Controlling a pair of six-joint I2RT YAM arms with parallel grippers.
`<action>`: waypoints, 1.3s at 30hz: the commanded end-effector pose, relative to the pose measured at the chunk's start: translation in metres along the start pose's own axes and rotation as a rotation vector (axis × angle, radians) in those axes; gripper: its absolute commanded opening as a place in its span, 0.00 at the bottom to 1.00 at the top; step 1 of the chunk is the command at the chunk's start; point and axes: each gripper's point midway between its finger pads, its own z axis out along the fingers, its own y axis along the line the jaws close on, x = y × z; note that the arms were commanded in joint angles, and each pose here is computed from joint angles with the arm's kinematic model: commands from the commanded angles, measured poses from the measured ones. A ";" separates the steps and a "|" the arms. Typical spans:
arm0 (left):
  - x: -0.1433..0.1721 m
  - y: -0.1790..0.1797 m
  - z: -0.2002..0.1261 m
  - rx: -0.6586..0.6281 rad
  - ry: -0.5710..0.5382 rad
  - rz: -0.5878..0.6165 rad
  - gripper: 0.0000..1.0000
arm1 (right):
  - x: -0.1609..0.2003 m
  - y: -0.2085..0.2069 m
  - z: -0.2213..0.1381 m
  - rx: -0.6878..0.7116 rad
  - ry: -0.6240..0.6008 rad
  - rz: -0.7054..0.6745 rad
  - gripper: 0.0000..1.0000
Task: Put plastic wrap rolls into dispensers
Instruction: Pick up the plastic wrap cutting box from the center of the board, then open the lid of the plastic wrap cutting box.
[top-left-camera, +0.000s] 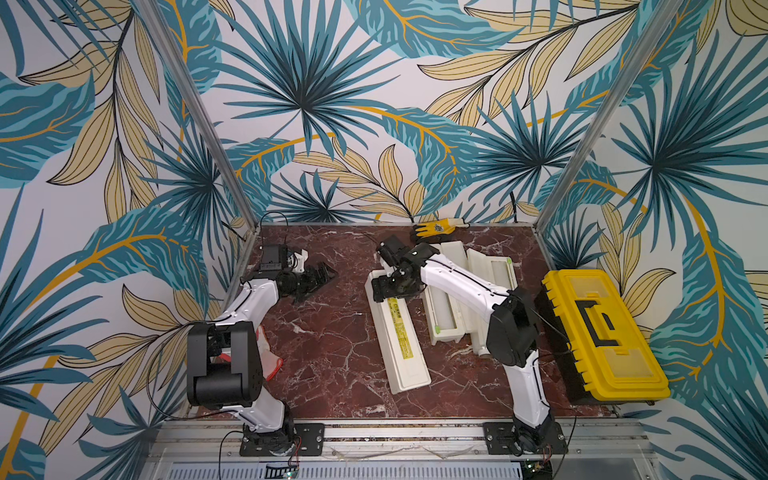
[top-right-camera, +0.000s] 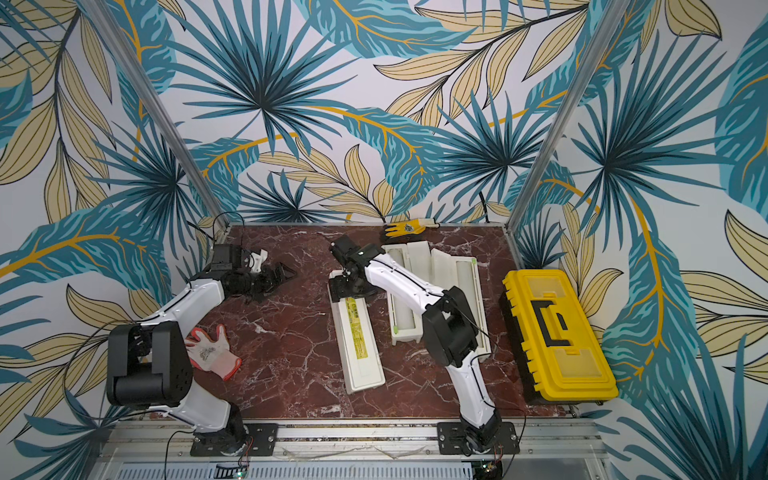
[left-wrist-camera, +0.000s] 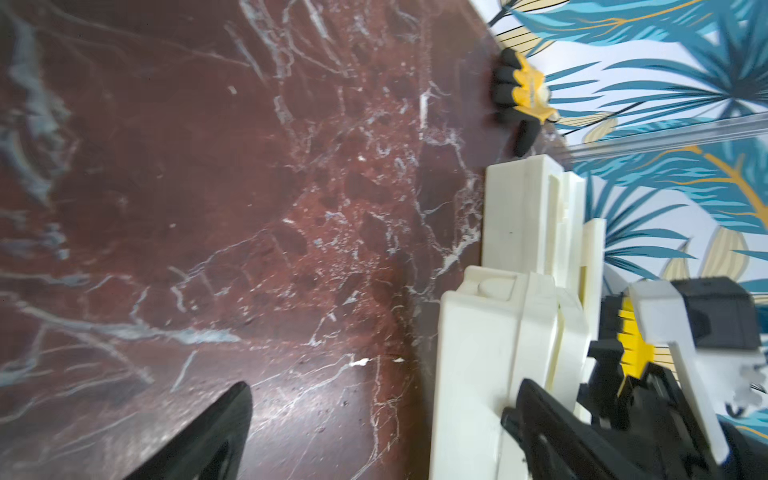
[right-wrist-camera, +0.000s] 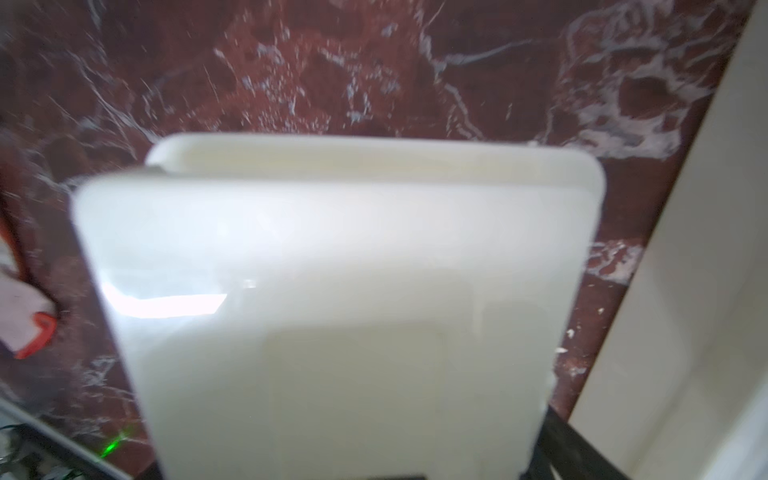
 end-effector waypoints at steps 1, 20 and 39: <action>0.004 -0.030 0.005 0.167 0.017 0.064 1.00 | -0.017 0.009 -0.012 -0.174 -0.056 -0.015 0.71; 0.050 -0.118 0.036 0.560 0.161 0.380 1.00 | -0.046 0.013 -0.085 -0.729 -0.225 -0.097 0.67; 0.063 -0.167 0.043 0.716 0.223 0.501 1.00 | -0.049 0.045 -0.101 -1.063 -0.175 -0.163 0.68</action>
